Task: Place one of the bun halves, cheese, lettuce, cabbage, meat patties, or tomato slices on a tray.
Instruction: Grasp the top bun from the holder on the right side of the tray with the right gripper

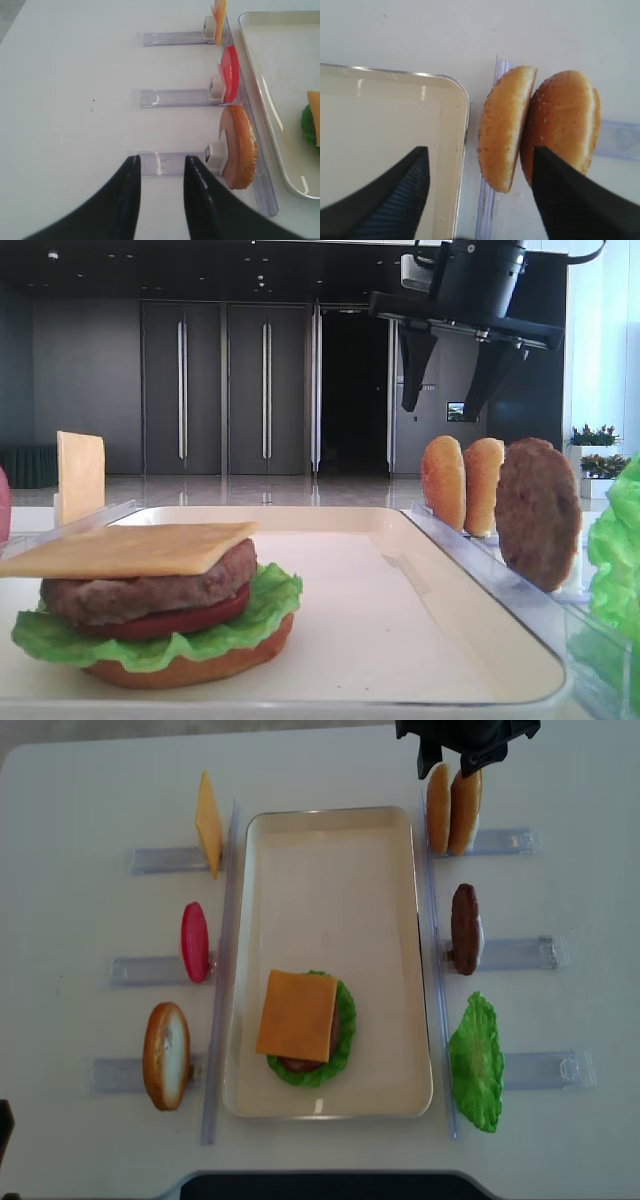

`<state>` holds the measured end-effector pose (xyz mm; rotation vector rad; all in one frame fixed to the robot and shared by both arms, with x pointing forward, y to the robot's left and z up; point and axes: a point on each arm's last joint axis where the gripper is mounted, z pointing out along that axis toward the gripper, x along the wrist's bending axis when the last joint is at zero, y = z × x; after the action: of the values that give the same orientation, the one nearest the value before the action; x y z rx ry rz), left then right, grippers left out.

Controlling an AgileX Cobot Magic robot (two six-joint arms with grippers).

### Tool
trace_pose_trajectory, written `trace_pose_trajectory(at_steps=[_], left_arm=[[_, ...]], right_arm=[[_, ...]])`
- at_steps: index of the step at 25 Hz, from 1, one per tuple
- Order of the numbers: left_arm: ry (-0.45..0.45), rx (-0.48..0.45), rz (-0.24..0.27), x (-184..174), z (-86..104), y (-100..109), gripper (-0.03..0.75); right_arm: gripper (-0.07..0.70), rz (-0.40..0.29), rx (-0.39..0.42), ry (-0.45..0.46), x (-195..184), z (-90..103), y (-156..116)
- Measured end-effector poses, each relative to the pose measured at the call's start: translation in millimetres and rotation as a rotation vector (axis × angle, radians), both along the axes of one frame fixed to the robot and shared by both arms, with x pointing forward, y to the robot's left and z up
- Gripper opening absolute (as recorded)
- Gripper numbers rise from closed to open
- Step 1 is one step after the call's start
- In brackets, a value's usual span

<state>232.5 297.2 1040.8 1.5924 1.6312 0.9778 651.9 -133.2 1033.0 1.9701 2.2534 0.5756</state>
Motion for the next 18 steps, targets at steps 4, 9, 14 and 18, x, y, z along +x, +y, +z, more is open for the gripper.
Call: trace_pose_trajectory(at_steps=[4,9,14,18], left_arm=[[0.0,0.0,0.0,0.0,0.0,0.0,0.23],[0.0,0.0,0.0,0.0,0.0,0.0,0.23],[0.0,0.0,0.0,0.0,0.0,0.0,0.23],[0.0,0.0,0.0,0.0,0.0,0.0,0.223]], right_arm=[[0.455,0.004,-0.007,0.022,2.7,-10.2,1.3],[0.455,0.004,-0.003,0.051,5.5,-22.4,3.6],[0.456,0.01,-0.008,0.059,7.2,-28.6,4.2],[0.455,0.01,-0.007,0.054,7.9,-29.1,4.5]])
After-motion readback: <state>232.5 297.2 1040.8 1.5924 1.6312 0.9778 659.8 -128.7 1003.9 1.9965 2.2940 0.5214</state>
